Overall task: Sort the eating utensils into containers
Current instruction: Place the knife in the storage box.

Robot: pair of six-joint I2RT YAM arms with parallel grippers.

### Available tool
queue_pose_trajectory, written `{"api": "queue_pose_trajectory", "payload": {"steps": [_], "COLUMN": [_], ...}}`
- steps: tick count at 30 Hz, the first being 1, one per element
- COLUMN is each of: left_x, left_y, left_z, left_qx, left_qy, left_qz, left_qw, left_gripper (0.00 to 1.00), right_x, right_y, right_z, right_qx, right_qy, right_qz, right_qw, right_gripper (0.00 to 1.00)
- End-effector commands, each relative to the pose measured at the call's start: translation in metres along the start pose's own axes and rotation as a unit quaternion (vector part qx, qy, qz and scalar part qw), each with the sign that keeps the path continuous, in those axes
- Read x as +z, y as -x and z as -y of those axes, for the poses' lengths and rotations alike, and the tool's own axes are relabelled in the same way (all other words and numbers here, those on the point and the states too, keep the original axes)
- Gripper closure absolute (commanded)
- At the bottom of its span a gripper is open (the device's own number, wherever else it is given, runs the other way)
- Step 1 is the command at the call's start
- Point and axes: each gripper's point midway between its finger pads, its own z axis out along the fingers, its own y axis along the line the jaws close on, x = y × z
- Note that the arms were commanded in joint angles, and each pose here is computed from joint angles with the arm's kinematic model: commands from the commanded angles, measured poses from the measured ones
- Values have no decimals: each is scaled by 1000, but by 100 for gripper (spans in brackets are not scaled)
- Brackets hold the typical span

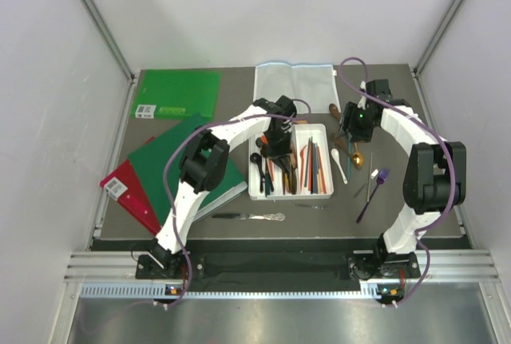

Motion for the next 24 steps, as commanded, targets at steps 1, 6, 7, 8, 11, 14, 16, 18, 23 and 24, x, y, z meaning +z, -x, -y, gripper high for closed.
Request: {"api": "queue_pose_trajectory", "payload": {"steps": [1,6,7,8,11,14,16,18,23,24], "left_x": [-7,-13,-19,-23,-42,-67,-87,-104,-170,-183], "left_y": [11,12,12,13,18,26,33,41,83,91], "left_z": [5,3,5,3,6,15,17,18,2,2], "left_qx": [-7,-10,-9,-8,0,21,21,25,2,-1], "left_qy": [-6,-8,-10,-11,-27,-63,-83,-98,-142,-155], "left_qz": [12,10,15,17,34,63,81,101,189,207], "left_qw": [1000,1000,1000,1000,999,996,993,990,972,966], "left_gripper": [100,93,79,74,61,55,53,53,52,52], "right_x": [-14,-12,-11,-11,-9,-7,-9,-9,-15,-15], "right_y": [15,15,14,15,15,17,23,27,64,71], "right_z": [-6,-6,-7,-7,-6,-5,-8,-7,-17,-22], "right_qx": [-11,-8,-8,-8,-8,-7,-9,-12,-40,-47], "right_qy": [8,8,8,9,7,5,6,3,-1,2], "right_qz": [32,29,27,28,25,25,30,32,63,67], "right_qw": [999,1000,1000,1000,1000,1000,999,999,997,997], "right_gripper": [45,45,45,45,45,45,45,45,44,44]}}
